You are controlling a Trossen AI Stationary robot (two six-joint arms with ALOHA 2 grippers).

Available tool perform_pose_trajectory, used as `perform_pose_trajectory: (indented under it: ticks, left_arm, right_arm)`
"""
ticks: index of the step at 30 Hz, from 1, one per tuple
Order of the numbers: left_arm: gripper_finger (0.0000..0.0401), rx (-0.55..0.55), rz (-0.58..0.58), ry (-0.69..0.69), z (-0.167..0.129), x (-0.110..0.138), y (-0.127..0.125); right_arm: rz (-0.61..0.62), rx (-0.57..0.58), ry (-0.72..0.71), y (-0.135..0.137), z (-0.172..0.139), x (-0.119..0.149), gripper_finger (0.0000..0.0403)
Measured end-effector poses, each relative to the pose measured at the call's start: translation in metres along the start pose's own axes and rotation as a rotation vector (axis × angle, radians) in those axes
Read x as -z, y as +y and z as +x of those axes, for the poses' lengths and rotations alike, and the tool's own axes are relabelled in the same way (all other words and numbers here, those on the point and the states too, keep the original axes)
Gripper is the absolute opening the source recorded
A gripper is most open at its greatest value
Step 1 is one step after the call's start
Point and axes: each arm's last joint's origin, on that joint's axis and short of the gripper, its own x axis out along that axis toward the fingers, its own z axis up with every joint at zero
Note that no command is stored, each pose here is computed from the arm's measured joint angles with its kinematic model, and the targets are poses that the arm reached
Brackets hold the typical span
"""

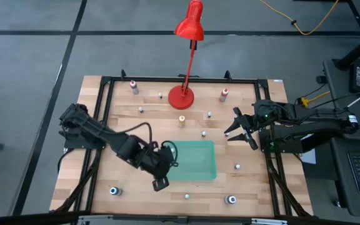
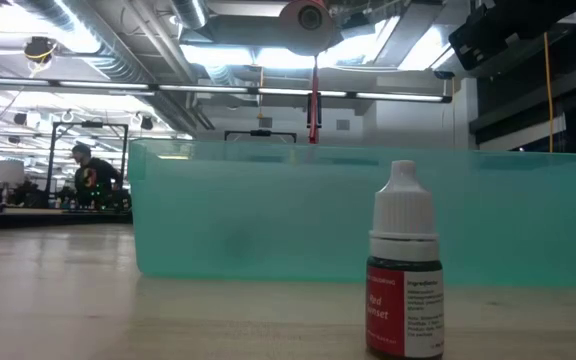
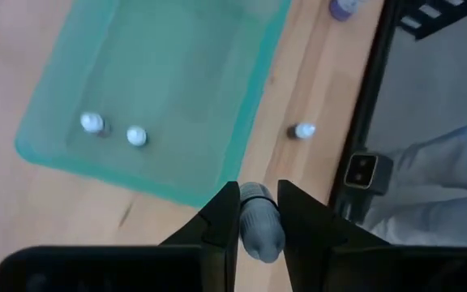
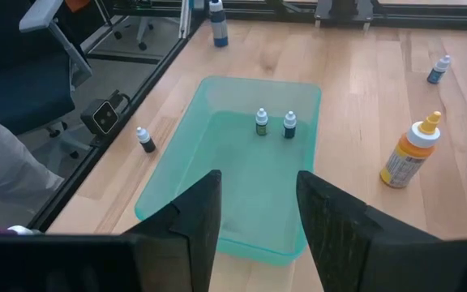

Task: Pick & Place food coloring
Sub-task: Put the small blue food coloring bottle into the blue bin

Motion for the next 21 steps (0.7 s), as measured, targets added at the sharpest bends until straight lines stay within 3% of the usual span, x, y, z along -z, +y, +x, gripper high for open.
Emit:
perform_pose_trajectory:
  ticks: [11, 21]
  left_arm:
    - [0.0063, -0.037, 0.062, -0.006, 0.009, -0.02, 0.018]
    - [0.0063, -0.064, 0.179, -0.003, 0.056, -0.031, 0.017]
  right_arm:
    - [0.015, 0.0, 0.0, 0.0, 0.0, 0.0, 0.0163]
    - [0.015, -0.001, 0.001, 0.0, 0.0, 0.0, 0.0163]
